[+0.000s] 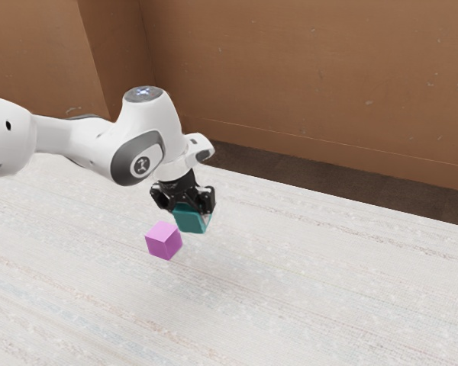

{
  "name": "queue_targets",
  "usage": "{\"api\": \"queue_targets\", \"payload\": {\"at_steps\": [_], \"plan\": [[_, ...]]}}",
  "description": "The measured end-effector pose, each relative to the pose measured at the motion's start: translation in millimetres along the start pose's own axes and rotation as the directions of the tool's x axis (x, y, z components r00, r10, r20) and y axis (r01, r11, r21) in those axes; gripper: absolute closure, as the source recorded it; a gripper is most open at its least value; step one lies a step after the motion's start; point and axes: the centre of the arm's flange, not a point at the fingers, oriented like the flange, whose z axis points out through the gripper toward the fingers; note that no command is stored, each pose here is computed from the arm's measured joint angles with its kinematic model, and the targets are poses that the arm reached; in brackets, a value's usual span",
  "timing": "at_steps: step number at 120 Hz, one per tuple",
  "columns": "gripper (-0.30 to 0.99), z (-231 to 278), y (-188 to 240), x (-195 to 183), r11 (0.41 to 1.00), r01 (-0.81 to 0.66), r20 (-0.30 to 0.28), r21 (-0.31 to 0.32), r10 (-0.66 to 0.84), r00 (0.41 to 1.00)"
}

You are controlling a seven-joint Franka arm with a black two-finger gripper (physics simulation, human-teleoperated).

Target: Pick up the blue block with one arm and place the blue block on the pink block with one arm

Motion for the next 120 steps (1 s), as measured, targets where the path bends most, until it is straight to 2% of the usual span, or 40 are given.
{"api": "queue_targets", "payload": {"at_steps": [16, 46, 72, 120], "plan": [[0.30, -2, -38, 4, 0.998, 0.019, 0.030, 0.061, -0.021, 0.999], [0.30, 5, -96, 11, 0.992, 0.039, 0.074, 0.117, -0.047, 0.996], [0.30, 7, -88, 10, 0.990, -0.061, 0.092, 0.128, 0.050, 0.995], [0.31, 37, -94, 19, 0.987, -0.122, 0.140, 0.108, 0.107, 0.984]]}}
